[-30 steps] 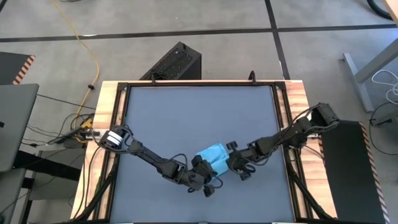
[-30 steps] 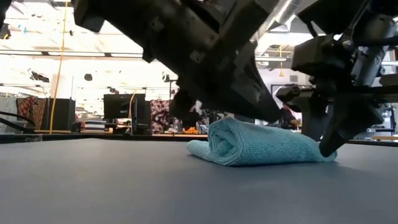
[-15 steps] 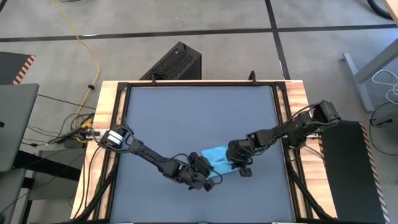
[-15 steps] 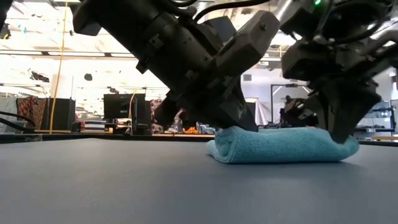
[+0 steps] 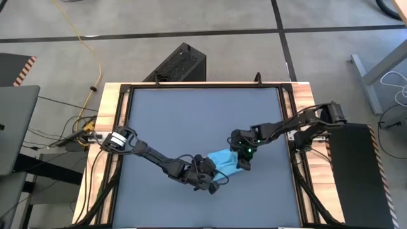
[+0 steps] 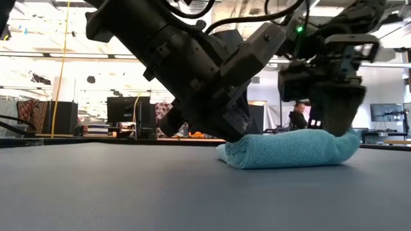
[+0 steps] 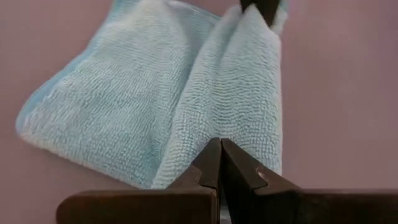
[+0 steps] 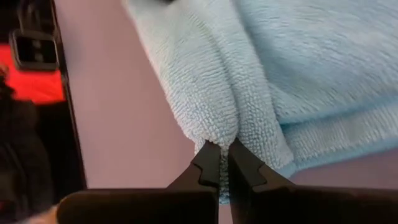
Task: Roll towel into tight, uniform cylinder
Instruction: Roll the blue microfiber cloth
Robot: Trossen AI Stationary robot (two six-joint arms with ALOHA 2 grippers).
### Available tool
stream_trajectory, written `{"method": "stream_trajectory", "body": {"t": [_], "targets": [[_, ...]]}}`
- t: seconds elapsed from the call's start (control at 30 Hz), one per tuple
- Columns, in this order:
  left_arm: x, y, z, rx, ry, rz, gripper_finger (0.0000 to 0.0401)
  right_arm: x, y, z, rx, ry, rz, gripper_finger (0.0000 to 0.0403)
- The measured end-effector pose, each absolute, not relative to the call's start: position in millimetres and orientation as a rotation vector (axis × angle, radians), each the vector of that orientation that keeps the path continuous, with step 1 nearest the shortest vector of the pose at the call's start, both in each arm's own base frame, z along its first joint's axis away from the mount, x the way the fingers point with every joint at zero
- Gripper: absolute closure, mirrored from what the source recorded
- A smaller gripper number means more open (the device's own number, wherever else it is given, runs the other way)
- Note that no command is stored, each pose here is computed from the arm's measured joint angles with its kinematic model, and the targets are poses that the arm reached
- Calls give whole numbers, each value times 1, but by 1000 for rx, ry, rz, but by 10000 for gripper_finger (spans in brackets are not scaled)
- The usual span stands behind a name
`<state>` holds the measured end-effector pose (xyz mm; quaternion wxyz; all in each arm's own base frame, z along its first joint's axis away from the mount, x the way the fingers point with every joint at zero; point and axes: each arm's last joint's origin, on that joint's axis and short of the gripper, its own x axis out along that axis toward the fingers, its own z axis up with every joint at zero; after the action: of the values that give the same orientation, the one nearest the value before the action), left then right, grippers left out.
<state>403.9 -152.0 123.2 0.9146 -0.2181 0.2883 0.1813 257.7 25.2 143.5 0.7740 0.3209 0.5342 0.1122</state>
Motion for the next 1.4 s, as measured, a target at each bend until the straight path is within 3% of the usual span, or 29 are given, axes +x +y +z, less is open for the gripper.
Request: {"method": "stream_trajectory", "body": {"t": [0.27, 0.6, 0.87, 1.17, 1.4], "targets": [[404, -148, 122, -453, 619, 371, 401, 257, -2, 135, 822, 1196, 156, 377], [406, -144, 121, -456, 672, 299, 401, 265, -7, 96, 942, 1295, 202, 376], [403, -145, 132, -394, 677, 286, 401, 267, -16, 99, 988, 1256, 159, 377], [401, -144, 131, -383, 696, 299, 401, 264, -16, 135, 935, 1122, 169, 377], [403, -138, 131, -384, 698, 303, 401, 269, -29, 117, 954, 1129, 60, 377]]}}
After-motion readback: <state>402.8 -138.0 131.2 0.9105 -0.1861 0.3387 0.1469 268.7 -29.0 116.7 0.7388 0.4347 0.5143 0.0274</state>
